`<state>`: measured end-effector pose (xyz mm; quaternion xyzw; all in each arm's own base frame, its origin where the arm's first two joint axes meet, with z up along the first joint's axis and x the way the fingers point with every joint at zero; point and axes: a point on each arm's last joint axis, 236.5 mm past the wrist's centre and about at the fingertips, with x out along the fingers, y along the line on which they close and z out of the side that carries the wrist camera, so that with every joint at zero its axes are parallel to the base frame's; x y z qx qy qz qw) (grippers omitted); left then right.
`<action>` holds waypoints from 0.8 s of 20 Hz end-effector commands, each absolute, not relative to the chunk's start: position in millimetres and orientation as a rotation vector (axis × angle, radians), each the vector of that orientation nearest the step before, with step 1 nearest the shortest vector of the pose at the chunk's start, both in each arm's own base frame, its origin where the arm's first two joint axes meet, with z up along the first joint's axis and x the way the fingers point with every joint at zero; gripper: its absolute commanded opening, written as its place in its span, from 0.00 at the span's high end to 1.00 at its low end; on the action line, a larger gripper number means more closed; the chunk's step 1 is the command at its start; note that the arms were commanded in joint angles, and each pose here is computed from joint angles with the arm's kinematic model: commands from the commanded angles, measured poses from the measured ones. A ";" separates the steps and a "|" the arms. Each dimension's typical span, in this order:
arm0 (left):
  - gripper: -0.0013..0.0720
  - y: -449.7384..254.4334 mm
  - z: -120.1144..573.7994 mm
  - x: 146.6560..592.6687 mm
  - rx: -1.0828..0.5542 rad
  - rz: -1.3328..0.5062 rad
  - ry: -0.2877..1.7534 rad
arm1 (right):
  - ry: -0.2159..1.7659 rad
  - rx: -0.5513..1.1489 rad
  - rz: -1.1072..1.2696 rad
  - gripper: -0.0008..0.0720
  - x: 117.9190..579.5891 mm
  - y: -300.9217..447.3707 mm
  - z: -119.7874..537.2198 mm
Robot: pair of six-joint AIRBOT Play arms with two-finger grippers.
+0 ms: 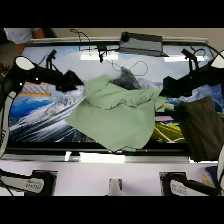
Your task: Fold the shirts.
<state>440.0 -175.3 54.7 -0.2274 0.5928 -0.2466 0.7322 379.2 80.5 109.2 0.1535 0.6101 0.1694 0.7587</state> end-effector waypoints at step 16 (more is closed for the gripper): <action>0.07 -298.8 -81.7 194.0 -1.075 -0.296 1.500 | 1.322 0.327 0.382 0.95 382.3 81.8 107.4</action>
